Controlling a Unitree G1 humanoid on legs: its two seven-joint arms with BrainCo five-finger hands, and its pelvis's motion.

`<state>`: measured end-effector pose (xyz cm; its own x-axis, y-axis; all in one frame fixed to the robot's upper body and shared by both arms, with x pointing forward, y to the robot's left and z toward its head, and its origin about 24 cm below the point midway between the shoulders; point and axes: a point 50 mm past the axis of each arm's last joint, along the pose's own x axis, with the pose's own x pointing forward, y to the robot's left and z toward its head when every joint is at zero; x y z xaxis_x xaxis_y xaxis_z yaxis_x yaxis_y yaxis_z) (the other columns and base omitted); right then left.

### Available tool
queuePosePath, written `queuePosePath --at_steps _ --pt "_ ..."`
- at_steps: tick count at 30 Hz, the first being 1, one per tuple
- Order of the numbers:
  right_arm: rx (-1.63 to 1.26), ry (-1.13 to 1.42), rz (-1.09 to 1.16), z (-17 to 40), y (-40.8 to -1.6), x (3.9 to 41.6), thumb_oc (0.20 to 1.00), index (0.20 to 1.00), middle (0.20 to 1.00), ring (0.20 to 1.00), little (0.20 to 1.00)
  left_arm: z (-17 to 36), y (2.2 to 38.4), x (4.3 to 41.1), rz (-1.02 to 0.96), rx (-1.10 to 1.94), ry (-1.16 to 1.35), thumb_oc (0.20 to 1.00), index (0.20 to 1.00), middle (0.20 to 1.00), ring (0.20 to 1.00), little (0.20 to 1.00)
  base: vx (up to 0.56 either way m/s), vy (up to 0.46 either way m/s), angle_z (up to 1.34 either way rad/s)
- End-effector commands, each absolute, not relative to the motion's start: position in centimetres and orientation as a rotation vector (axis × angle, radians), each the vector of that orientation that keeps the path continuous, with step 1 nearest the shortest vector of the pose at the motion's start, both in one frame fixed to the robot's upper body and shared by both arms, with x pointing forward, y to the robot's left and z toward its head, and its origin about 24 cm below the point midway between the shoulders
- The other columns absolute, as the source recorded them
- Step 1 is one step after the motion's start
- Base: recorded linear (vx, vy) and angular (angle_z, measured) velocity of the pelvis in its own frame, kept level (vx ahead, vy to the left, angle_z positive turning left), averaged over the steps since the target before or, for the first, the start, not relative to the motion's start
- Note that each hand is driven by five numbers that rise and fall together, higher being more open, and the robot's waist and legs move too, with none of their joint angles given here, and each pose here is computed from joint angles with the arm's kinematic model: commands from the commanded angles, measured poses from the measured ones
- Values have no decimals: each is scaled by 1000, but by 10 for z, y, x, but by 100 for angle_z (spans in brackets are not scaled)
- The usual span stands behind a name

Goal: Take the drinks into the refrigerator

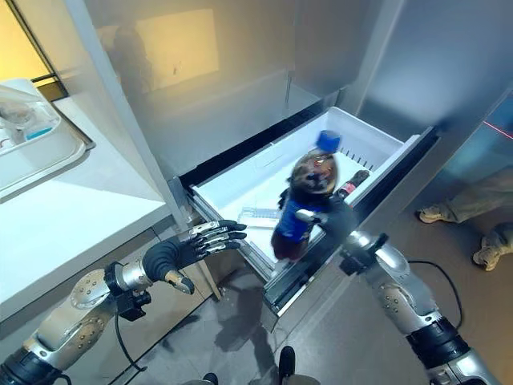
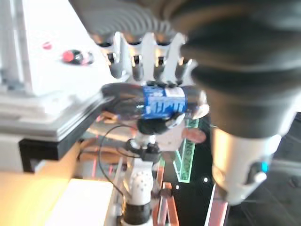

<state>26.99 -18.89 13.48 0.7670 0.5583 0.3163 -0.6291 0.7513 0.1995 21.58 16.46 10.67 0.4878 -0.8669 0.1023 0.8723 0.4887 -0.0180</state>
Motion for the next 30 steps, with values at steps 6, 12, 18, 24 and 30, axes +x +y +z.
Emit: queuePosePath --at_steps 6,12,18,24,30 --pt "290 -695 576 211 -202 274 200 200 200 200 200 116 164 211 -1094 -132 -112 1000 1000 1000 1000 1000 2 1 -3" --pt "19 -639 449 230 -218 304 200 200 200 200 200 115 162 212 -1127 -143 -71 1000 1000 1000 1000 1000 -14 -7 0" --pt "-161 -634 480 266 -208 326 200 200 200 200 200 119 158 211 -1184 -126 -42 1000 1000 1000 1000 1000 -80 -18 -2" --pt "-434 -670 470 331 -195 344 200 200 200 200 200 119 154 207 -1223 -145 -16 1000 1000 1000 1000 1000 -96 -22 6" --pt "-540 -689 430 356 -187 351 200 200 200 200 200 117 151 204 -1224 -176 -4 1000 1000 1000 1000 1000 -48 -10 5"
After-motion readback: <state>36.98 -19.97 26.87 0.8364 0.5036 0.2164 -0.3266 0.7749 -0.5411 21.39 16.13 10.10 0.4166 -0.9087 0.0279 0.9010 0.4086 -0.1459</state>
